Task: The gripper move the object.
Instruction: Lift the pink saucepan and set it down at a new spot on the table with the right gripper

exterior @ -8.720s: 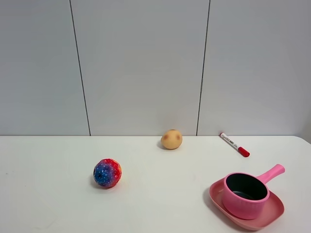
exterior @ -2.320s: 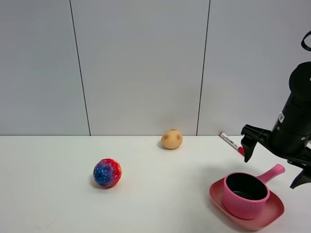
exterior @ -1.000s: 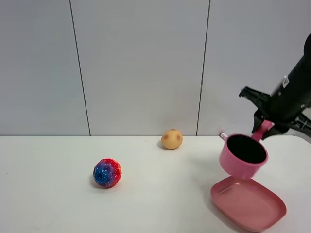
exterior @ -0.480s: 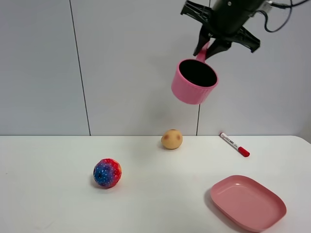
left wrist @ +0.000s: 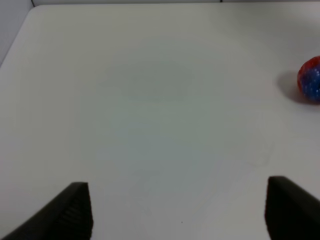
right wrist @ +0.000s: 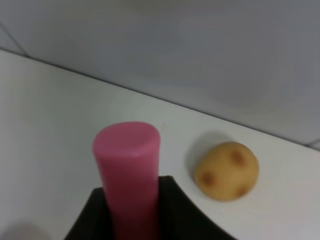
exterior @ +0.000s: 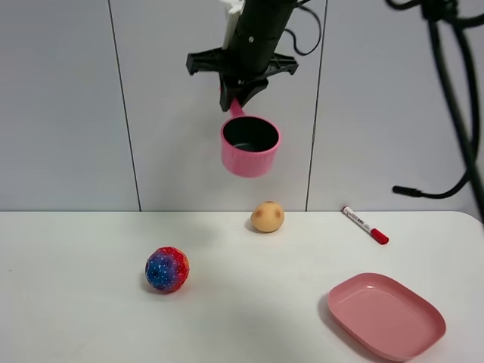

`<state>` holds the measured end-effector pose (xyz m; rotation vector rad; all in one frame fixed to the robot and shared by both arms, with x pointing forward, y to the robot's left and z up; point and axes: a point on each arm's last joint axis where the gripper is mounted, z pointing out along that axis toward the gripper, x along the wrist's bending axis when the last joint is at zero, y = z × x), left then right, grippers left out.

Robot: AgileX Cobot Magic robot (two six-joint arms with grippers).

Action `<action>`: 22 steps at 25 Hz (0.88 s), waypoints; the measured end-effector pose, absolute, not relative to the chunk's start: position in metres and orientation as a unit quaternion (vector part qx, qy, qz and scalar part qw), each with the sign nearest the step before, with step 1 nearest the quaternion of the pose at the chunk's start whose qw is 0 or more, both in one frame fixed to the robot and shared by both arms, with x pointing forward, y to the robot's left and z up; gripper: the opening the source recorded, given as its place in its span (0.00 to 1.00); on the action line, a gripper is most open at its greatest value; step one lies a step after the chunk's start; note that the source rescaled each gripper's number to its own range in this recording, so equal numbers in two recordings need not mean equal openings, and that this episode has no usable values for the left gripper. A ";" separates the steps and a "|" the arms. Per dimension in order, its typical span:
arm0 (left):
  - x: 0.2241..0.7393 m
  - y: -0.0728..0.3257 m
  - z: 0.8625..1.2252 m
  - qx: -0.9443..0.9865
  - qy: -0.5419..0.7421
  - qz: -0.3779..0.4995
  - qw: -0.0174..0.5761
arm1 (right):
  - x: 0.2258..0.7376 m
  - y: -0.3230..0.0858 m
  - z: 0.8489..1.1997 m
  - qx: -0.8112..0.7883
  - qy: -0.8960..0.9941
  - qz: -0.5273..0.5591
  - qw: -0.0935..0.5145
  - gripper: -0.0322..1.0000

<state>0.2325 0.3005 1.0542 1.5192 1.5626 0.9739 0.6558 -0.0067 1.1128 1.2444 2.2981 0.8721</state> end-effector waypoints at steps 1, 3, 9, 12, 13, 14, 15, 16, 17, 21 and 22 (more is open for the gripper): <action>0.232 0.301 1.054 0.592 0.609 0.379 0.368 | 0.658 0.001 1.102 0.428 0.830 0.304 0.191 0.03; 0.232 0.301 1.054 0.592 0.609 0.379 0.368 | 0.662 0.011 1.082 0.399 0.851 0.288 0.185 0.03; 0.232 0.301 1.054 0.592 0.609 0.379 0.368 | 0.667 0.022 1.028 0.261 0.927 0.215 0.165 0.03; 0.232 0.301 1.054 0.591 0.609 0.379 0.369 | 0.670 0.026 1.008 0.205 0.946 0.197 0.159 0.03; 0.232 0.301 1.054 0.591 0.609 0.379 0.369 | 0.671 0.028 1.001 0.195 0.948 0.194 0.158 0.03; 0.232 0.301 1.054 0.591 0.609 0.379 0.369 | 0.673 0.029 0.996 0.191 0.949 0.193 0.158 0.03; 0.232 0.301 1.054 0.591 0.609 0.379 0.369 | 0.675 0.030 0.990 0.187 0.950 0.193 0.160 0.03; 0.232 0.301 1.054 0.591 0.609 0.379 0.369 | 0.676 0.031 0.985 0.182 0.950 0.194 0.162 0.03; 0.232 0.301 1.054 0.591 0.609 0.379 0.369 | 0.678 0.032 0.980 0.178 0.951 0.194 0.164 0.03; 0.232 0.301 1.054 0.591 0.609 0.379 0.369 | 0.679 0.034 0.964 0.138 0.961 0.179 0.160 0.03; 0.232 0.301 1.054 0.591 0.609 0.379 0.369 | 0.678 0.035 0.960 0.131 0.963 0.178 0.152 0.03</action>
